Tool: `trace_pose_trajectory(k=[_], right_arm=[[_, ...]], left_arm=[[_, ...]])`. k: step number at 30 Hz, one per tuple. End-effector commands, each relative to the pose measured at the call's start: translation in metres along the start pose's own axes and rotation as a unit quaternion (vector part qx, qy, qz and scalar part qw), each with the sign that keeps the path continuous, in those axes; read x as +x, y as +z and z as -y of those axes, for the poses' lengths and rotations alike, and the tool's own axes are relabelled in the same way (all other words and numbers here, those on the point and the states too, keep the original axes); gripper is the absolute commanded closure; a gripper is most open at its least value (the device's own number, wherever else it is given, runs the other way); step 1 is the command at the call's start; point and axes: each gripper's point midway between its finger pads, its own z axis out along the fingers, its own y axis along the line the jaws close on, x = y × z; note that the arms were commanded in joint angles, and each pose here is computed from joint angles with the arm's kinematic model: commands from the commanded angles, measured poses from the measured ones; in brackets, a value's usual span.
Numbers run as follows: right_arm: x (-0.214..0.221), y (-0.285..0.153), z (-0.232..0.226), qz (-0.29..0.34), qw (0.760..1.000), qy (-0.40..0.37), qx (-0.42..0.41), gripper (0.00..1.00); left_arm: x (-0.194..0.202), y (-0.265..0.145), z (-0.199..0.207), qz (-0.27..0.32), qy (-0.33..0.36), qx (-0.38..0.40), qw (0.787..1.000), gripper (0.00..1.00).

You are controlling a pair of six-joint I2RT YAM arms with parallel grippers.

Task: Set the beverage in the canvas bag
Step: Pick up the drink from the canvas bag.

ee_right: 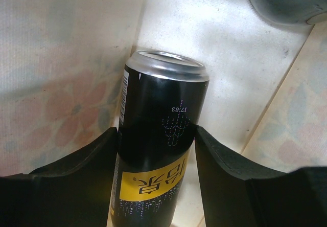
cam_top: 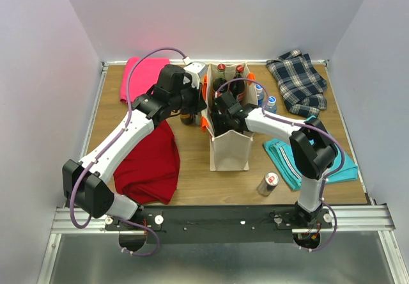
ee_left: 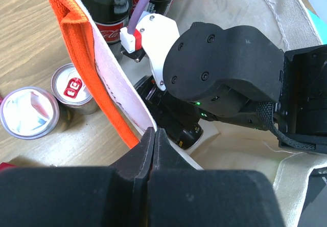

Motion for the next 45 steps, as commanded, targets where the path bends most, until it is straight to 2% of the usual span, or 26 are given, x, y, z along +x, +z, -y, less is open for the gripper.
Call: trace_pose_trajectory(k=[1,8,12,27,45], right_arm=[[0.049,0.016,0.029,-0.082,0.994,-0.026,0.061,0.99],[0.01,-0.007,0.026,-0.019,0.998,-0.017,0.059,0.99],[-0.02,-0.027,0.021,0.026,0.998,-0.01,0.051,0.99],[-0.111,-0.103,0.007,0.159,0.987,0.016,0.028,0.99],[-0.166,-0.165,0.009,0.24,0.969,0.039,0.035,0.99]], left_arm=[[0.002,0.001,-0.005,-0.004,0.004,-0.009,1.0,1.0],[0.001,0.0,-0.006,-0.002,0.005,-0.01,1.0,1.0],[0.002,0.003,-0.006,-0.004,0.004,-0.009,1.0,0.96],[0.004,0.004,-0.008,-0.004,0.002,-0.012,1.0,0.91],[0.003,0.003,-0.009,0.0,0.005,-0.016,1.0,0.91]])
